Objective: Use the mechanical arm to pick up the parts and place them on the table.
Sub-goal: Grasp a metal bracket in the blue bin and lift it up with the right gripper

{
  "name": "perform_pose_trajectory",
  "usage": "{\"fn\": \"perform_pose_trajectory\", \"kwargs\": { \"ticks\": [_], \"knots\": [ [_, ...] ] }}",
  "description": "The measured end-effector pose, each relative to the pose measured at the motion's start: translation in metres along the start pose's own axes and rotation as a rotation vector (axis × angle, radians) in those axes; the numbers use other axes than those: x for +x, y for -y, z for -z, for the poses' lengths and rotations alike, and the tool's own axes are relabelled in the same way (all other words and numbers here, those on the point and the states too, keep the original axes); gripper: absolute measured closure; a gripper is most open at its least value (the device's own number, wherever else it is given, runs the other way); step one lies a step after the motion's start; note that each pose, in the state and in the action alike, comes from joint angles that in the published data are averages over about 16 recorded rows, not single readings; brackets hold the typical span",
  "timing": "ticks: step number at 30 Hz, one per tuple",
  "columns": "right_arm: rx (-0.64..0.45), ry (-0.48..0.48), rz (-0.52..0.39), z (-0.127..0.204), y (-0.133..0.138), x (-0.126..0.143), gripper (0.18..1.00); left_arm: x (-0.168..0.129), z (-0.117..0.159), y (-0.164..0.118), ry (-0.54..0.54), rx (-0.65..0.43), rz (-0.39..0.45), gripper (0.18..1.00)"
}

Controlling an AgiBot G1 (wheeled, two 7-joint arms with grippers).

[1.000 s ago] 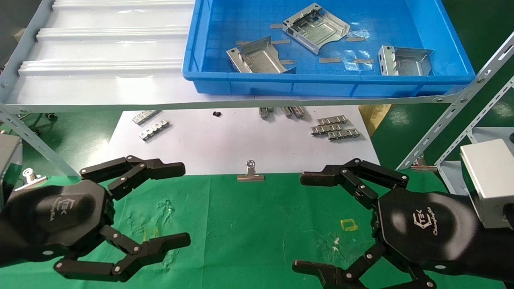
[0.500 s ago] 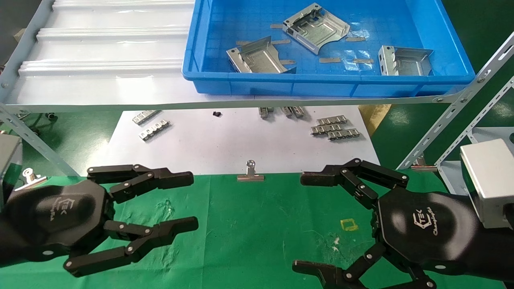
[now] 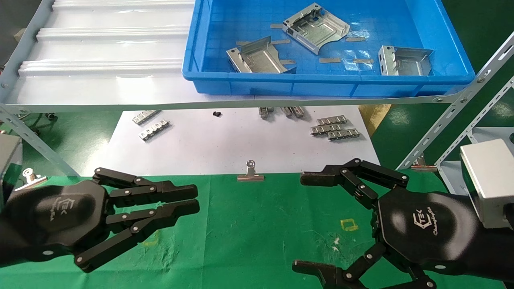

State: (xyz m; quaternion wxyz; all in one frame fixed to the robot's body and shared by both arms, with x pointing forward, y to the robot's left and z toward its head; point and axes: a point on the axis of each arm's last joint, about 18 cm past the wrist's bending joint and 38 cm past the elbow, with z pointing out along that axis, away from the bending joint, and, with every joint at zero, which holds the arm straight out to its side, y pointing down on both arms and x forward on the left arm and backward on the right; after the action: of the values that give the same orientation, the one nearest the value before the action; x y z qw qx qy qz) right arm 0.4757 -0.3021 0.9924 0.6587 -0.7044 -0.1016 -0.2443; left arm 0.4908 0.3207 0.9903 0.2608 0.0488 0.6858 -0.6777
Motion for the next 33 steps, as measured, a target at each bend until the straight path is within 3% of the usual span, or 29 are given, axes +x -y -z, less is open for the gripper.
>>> {"fn": "perform_pose_trajectory", "kwargs": {
  "ticks": [10, 20, 26, 33],
  "knots": [
    [0.0, 0.0, 0.0, 0.0, 0.0, 0.0, 0.179, 0.0, 0.0, 0.0, 0.0, 0.0, 0.0, 0.963],
    [0.006, -0.027, 0.047, -0.004, 0.011, 0.012, 0.179, 0.0, 0.0, 0.0, 0.0, 0.0, 0.0, 0.992],
    [0.013, -0.116, 0.124, -0.015, 0.031, 0.049, 0.179, 0.0, 0.0, 0.0, 0.0, 0.0, 0.0, 0.994],
    [0.014, -0.316, 0.19, -0.036, 0.059, 0.124, 0.179, 0.0, 0.0, 0.0, 0.0, 0.0, 0.0, 0.994]
  ]
}}
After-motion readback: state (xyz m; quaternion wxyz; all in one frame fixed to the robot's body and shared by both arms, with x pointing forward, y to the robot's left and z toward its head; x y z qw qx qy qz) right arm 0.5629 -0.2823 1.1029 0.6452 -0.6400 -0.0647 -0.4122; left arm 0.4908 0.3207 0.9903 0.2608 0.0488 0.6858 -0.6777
